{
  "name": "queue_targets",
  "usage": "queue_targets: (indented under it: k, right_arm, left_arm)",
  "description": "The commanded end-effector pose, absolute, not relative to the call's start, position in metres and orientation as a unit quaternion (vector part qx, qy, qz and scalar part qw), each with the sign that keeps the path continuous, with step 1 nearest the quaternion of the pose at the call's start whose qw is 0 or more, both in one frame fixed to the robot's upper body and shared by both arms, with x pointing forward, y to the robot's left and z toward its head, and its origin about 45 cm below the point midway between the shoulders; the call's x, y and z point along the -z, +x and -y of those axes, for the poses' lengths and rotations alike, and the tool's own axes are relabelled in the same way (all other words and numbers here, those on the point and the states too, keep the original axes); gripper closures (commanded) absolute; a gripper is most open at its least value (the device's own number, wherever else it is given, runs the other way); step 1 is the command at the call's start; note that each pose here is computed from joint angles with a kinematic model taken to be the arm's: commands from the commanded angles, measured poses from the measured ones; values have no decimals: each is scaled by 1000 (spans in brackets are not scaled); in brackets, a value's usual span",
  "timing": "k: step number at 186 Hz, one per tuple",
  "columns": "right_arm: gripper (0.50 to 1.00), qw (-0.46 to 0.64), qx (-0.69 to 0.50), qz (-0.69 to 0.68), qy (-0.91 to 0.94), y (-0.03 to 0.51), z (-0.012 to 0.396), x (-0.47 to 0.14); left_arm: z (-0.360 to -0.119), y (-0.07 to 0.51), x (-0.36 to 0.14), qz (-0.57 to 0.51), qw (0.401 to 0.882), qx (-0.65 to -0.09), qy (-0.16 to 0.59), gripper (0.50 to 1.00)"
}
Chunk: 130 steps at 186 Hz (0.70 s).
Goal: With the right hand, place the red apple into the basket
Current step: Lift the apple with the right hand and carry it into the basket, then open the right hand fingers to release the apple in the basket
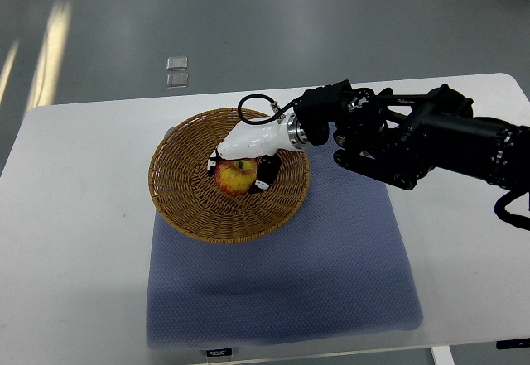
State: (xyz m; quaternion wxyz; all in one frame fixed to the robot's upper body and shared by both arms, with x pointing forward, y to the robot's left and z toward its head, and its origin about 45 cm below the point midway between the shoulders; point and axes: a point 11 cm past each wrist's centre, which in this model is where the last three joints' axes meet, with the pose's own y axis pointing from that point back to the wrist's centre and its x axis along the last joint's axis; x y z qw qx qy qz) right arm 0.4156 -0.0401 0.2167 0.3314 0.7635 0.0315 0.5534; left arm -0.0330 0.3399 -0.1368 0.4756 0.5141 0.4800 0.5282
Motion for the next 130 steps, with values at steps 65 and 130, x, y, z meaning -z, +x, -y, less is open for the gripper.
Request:
queue_targets:
  k: [65, 130]
  right_arm:
    - [640, 325, -553, -28, 767, 414, 37, -216]
    - [615, 325, -557, -16, 764, 422, 41, -229]
  left_arm:
    - [-340, -33, 137, -480, 476, -528, 514, 500]
    - [-340, -33, 137, -480, 476, -528, 514, 500]
